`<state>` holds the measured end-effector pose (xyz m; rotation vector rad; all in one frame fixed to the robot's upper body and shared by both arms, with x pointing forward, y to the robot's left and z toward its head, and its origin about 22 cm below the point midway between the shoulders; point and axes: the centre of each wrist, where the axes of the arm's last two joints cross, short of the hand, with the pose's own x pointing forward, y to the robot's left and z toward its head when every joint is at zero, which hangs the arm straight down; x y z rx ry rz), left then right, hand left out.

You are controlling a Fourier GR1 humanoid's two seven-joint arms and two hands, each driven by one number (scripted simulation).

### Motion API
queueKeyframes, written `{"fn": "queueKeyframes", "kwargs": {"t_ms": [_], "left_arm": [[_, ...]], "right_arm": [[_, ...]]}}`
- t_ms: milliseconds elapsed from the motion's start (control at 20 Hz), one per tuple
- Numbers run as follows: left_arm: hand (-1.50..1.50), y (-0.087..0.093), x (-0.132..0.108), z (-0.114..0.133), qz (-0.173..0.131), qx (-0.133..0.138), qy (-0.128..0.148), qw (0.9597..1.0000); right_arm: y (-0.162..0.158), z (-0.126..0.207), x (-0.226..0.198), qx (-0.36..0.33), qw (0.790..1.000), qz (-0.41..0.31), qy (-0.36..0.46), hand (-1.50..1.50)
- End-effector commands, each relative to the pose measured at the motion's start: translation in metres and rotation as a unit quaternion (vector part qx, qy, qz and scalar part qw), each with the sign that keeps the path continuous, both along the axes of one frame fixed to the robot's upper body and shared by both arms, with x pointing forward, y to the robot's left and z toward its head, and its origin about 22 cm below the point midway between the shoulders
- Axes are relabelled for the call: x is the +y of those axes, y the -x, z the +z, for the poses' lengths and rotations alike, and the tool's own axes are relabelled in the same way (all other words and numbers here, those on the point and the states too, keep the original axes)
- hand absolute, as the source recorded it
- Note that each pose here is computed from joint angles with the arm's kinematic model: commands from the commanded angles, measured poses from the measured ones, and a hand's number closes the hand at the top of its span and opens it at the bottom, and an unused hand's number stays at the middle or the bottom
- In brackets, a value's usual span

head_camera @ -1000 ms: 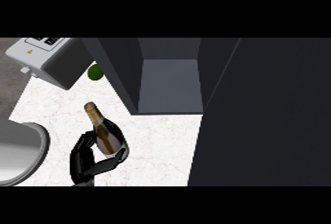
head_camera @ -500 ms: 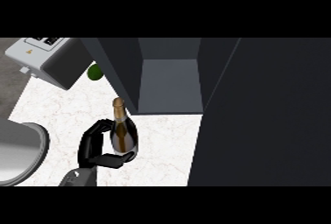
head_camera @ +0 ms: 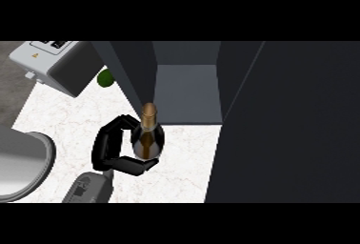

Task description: Pick up the wine, place it into the cabinet and close the cabinet

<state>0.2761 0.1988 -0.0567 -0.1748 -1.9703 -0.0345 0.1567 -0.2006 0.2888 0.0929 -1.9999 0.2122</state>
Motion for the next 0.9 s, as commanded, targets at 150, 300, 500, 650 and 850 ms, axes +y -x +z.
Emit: {"fn": "queueKeyframes", "kwargs": {"t_ms": [150,300,500,650,850], "left_arm": [[1.5,-0.001,-0.044,0.062,-0.041,-0.007,0.045,0.9981],[1.5,0.005,-0.066,0.084,-0.044,0.0,0.051,0.9977],[1.5,-0.006,-0.076,0.124,-0.031,0.014,0.061,0.9976],[1.5,-0.006,-0.092,0.14,-0.023,0.018,0.057,0.998],[1.5,-0.031,-0.116,0.166,-0.005,0.013,0.048,0.9987]], "right_arm": [[0.026,-0.004,-0.005,0.003,0.999,0.039,-0.005,-1.5],[0.031,-0.008,-0.003,0.009,0.999,0.043,-0.011,-1.5],[0.029,-0.007,-0.009,0.013,0.999,0.035,-0.001,-1.5],[0.031,-0.003,-0.007,0.014,0.999,0.043,-0.006,-1.5],[0.016,-0.011,-0.009,0.012,0.999,0.034,-0.001,-1.5]]}}
